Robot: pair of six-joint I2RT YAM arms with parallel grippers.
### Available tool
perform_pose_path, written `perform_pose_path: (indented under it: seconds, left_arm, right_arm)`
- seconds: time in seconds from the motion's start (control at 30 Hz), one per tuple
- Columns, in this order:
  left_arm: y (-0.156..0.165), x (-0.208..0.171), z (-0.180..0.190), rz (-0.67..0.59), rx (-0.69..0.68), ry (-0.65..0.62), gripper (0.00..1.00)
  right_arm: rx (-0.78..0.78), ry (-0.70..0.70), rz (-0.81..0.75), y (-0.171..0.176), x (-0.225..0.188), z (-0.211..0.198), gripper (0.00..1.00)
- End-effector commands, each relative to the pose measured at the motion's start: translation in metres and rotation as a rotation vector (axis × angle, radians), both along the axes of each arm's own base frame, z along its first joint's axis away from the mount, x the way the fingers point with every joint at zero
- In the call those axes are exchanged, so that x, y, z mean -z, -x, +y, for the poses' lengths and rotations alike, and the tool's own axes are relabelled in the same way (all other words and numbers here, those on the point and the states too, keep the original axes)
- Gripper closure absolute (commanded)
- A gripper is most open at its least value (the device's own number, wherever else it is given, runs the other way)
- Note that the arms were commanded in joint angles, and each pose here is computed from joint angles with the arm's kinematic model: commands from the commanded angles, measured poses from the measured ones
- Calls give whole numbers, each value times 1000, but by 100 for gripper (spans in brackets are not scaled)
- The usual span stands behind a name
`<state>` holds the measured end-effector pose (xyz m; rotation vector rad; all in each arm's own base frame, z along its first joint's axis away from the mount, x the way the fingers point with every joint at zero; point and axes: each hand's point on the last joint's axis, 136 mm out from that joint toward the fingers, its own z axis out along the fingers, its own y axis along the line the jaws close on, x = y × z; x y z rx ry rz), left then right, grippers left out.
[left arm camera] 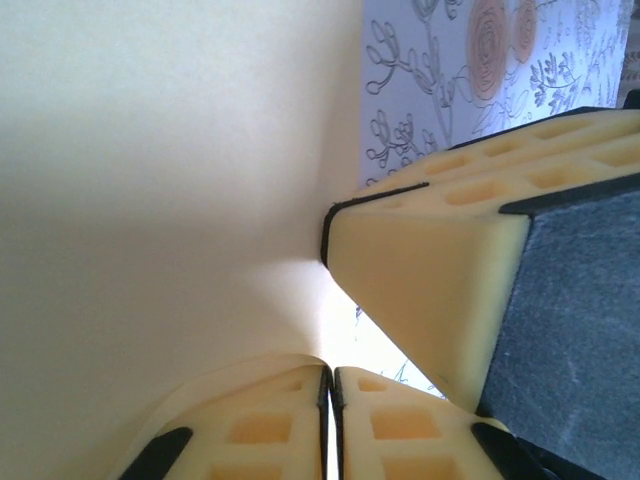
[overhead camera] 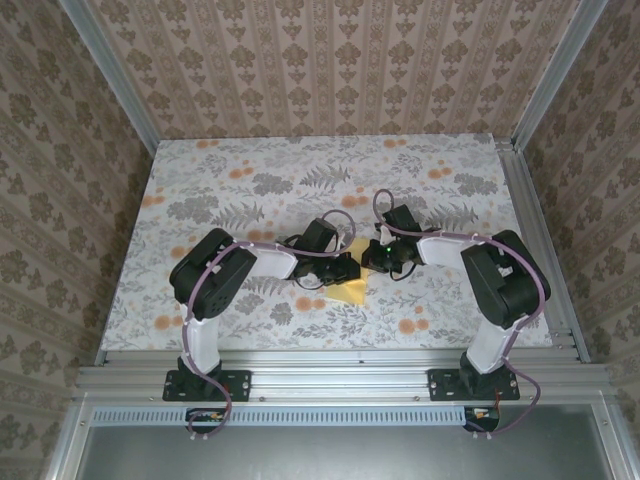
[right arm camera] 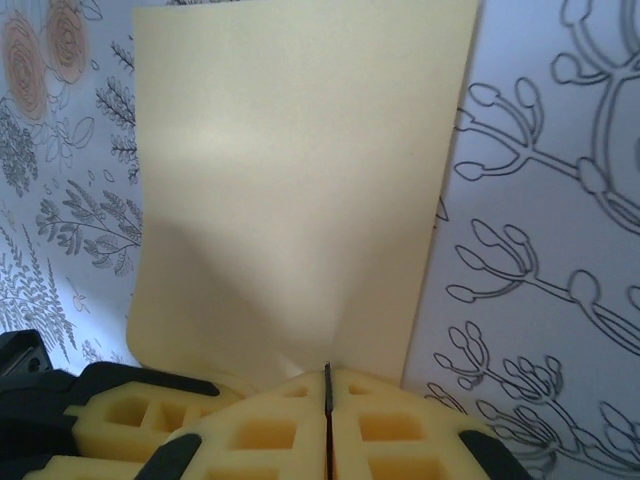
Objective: Fold a paper plane with a square sheet of paper (pick it up from the middle)
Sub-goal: Fold the triangle a second time at the center of the table.
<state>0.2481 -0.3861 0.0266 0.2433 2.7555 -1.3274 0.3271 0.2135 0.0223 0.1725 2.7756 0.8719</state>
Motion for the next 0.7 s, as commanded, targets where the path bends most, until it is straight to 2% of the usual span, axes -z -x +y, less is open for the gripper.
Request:
perform_pose_path:
  seconds: [0.0, 0.13, 0.33, 0.57, 0.67]
  left_arm:
    - [-2, 12, -4, -46, 11, -2, 84]
    - [-2, 4, -9, -63, 16, 43, 76]
    - [-3, -8, -11, -102, 28, 86, 71]
    - [0, -16, -9, -132, 38, 119, 70]
    - [0, -19, -10, -142, 42, 131, 73]
  right_arm:
    - [-45, -53, -2, 13, -15, 8, 89]
    - [-45, -97, -1, 16, -15, 9, 88]
    - [-26, -144, 10, 17, -13, 9, 88]
    - [-10, -162, 21, 18, -9, 4, 87]
    - [-3, -161, 25, 20, -9, 0, 86]
